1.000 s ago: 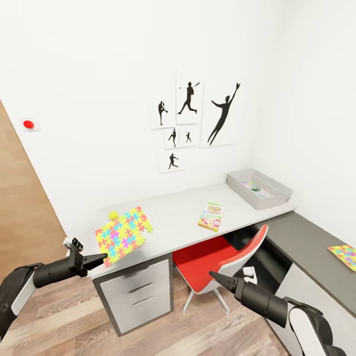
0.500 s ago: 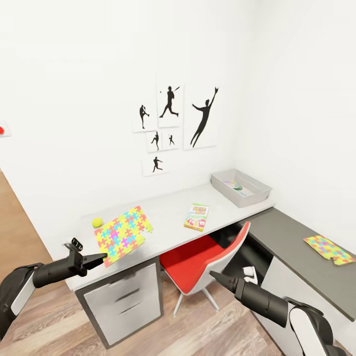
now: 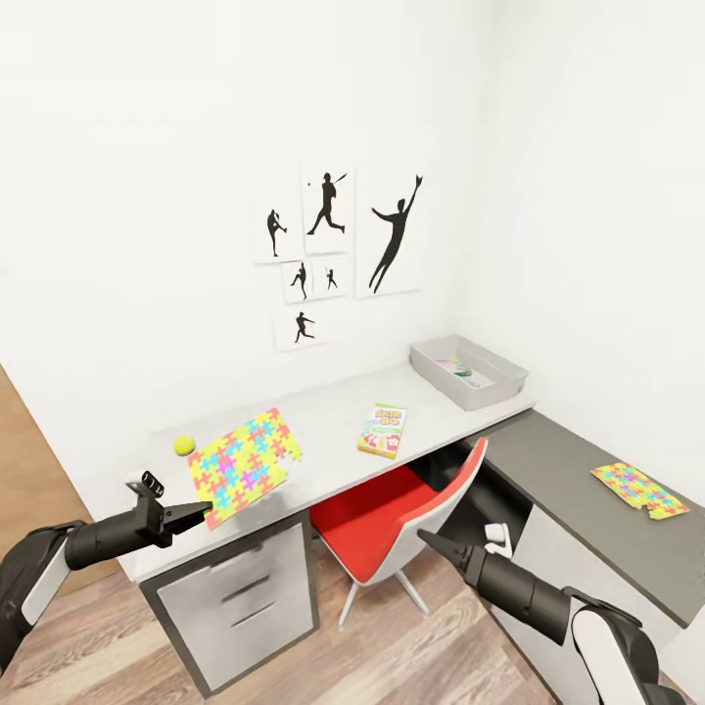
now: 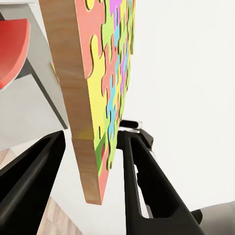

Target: Put all the toys in the child's room - the three board games (two on the bed and one on the table), the two jigsaw puzzles on the table, and the tennis ball on the table - inside the toy box on the table in the child's room.

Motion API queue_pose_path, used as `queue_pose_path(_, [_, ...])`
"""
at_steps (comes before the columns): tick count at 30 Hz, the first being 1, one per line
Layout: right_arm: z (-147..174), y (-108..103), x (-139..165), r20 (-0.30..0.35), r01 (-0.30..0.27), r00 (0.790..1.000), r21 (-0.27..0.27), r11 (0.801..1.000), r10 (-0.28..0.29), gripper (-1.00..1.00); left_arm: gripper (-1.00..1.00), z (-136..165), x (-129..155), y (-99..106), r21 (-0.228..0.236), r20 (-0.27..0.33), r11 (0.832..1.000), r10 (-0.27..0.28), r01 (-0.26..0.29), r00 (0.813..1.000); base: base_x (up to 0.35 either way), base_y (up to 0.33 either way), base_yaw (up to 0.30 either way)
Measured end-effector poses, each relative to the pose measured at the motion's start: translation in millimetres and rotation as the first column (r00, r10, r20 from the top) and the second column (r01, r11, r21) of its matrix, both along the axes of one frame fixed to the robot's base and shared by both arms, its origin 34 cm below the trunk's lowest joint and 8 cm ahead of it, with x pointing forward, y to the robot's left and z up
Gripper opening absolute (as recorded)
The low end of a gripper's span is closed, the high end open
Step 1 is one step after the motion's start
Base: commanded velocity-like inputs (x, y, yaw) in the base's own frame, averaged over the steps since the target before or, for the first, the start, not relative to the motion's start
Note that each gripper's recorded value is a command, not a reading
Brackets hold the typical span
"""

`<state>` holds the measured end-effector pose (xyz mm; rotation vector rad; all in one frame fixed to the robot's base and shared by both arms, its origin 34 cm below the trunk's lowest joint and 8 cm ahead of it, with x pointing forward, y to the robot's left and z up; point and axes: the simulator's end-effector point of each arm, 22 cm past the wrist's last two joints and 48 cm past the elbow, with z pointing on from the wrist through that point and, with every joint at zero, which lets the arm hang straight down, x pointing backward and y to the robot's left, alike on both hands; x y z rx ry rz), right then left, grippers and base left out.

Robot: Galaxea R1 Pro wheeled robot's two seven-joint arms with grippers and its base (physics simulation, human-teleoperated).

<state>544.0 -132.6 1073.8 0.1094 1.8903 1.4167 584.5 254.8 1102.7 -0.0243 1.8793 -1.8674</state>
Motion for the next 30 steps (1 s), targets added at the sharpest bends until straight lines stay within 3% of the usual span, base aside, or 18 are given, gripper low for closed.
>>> queue_pose_path(6, [1,0,0,-0.003,-0.002,1.0,0.009,1.0,0.002,1.0,-1.0,-1,0,0,0.0,-0.002,1.0,-0.001,0.001,1.0,0.0,0.0,-0.083])
queue_pose_path(30, [11,-18,3,0.019,0.038,0.999,0.014,0.999,-0.038,1.0,-1.0,7,-2,0,0.001,0.015,1.0,-0.001,0.001,1.0,0.0,0.0,-0.224])
